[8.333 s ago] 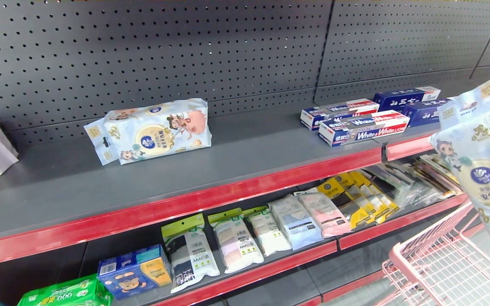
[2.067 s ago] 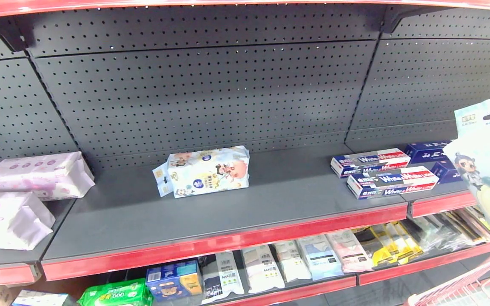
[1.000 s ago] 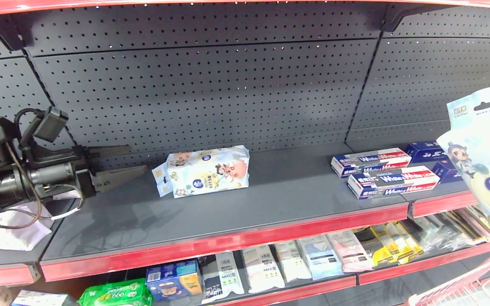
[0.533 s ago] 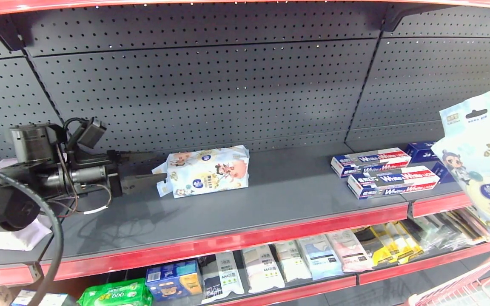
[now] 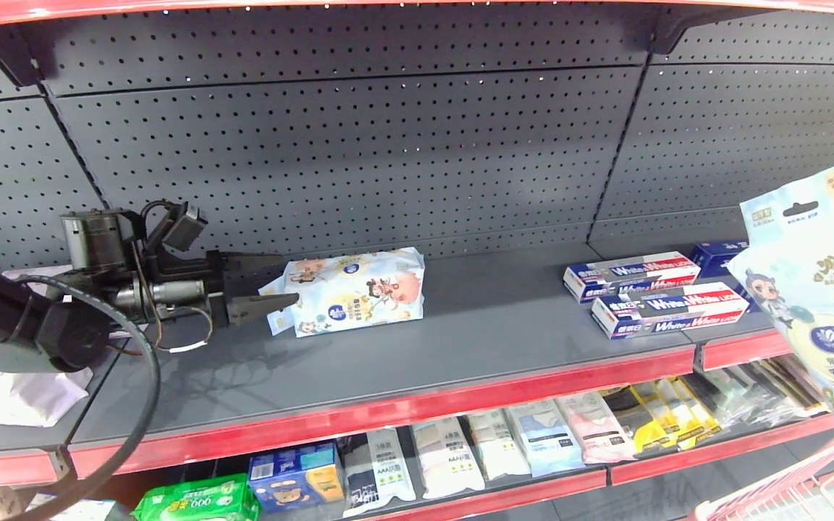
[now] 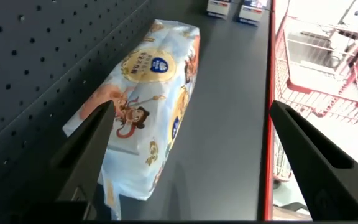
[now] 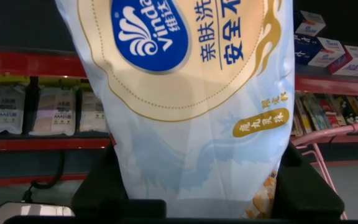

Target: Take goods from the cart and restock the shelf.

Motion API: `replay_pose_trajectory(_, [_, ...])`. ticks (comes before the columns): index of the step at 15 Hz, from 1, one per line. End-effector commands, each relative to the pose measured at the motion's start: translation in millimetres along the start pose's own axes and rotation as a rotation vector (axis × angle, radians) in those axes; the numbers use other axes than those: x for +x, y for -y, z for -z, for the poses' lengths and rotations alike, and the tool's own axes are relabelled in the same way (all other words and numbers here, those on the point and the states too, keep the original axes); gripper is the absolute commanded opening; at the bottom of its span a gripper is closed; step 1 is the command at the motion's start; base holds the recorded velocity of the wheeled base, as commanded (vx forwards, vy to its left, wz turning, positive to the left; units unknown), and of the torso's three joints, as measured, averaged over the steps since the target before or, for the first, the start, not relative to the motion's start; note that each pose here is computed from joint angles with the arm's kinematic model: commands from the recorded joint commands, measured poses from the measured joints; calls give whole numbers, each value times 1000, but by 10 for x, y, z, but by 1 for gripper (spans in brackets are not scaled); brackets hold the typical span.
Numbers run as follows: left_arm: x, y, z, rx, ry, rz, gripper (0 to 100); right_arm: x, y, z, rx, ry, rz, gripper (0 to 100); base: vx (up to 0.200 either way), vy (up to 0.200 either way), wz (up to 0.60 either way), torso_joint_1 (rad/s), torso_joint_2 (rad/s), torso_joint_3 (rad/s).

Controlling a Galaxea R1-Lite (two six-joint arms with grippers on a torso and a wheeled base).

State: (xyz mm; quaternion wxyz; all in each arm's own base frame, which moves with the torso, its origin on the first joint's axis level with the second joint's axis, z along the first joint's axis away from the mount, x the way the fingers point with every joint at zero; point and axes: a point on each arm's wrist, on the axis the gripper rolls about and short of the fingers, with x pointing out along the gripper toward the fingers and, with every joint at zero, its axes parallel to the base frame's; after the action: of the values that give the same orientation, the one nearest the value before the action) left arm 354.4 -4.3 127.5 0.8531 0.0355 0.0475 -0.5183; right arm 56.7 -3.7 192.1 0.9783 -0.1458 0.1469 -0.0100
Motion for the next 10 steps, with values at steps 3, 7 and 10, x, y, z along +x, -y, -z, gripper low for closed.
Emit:
replay_pose_trajectory(3, [94, -111, 255, -3, -4, 17, 100, 24, -1, 3, -3, -12, -3, 0, 0, 0, 0, 0, 0, 0])
replay_pose_trajectory(7, [192, -187, 279, 25, 13, 46, 100, 22, -4, 20, -2, -17, 3, 0, 0, 0, 0, 0, 0, 0])
replay_pose_trajectory(10, [226, -272, 274, 41, 21, 42, 100, 26, -6, 24, -4, -20, 1, 0, 0, 0, 0, 0, 0, 0])
